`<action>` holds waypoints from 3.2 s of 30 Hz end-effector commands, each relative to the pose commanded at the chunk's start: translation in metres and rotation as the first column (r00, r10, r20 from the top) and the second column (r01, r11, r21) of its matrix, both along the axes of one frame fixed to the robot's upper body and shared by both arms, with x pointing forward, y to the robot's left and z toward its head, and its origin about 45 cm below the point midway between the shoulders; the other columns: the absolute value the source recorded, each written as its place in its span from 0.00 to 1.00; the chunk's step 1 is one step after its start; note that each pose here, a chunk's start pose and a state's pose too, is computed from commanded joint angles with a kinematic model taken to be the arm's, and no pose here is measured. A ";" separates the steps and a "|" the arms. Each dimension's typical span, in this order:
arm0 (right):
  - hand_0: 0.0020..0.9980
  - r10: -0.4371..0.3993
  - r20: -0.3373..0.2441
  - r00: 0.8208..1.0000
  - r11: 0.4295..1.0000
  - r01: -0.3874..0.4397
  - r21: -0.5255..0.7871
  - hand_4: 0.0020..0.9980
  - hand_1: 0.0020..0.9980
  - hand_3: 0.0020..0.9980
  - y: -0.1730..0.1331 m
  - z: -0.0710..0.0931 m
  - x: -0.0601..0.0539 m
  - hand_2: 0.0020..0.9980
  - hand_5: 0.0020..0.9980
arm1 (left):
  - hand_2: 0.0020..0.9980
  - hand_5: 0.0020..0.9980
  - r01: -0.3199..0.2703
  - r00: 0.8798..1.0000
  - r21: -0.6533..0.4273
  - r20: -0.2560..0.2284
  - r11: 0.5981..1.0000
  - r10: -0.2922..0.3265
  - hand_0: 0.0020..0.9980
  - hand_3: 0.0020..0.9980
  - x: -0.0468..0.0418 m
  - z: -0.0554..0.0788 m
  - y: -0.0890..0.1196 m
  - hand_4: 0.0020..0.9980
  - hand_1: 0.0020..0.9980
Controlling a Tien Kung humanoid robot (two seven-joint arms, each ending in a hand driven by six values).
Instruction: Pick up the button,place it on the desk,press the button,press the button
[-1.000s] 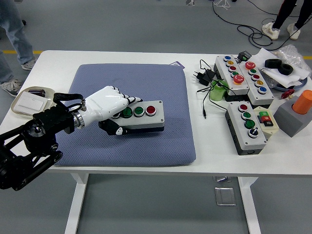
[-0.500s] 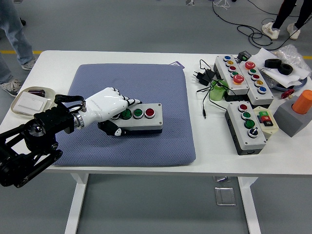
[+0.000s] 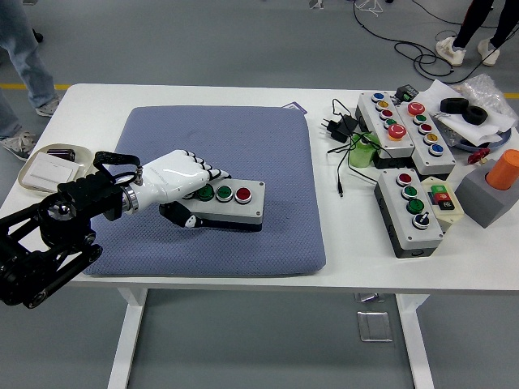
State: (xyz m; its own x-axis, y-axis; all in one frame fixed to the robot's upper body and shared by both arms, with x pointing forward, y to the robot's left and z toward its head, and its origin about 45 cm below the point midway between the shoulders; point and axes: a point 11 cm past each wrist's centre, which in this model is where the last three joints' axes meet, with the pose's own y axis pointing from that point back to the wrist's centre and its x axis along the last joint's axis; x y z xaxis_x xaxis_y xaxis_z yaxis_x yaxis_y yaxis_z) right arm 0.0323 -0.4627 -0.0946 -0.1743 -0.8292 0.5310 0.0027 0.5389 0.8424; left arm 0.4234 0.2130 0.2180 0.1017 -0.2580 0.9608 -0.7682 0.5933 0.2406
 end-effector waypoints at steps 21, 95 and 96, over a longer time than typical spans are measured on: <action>0.63 -0.001 0.005 1.000 1.000 0.001 0.002 0.27 0.47 0.58 0.001 0.000 0.002 0.53 0.01 | 1.00 0.44 -0.045 0.999 -0.104 -0.011 0.994 0.044 0.85 0.90 -0.0045 0.033 0.002 1.00 0.93; 0.63 -0.004 -0.002 1.000 1.000 0.004 0.001 0.27 0.47 0.58 0.001 0.000 -0.001 0.53 0.01 | 0.07 0.00 -0.110 0.961 0.121 -0.239 0.987 0.137 0.14 0.83 -0.0465 0.026 -0.025 0.54 0.05; 0.63 -0.003 -0.002 1.000 1.000 0.003 0.001 0.27 0.47 0.58 0.001 0.000 -0.001 0.53 0.01 | 0.07 0.00 -0.104 0.960 0.129 -0.246 0.986 0.133 0.14 0.83 -0.0474 0.025 -0.026 0.54 0.05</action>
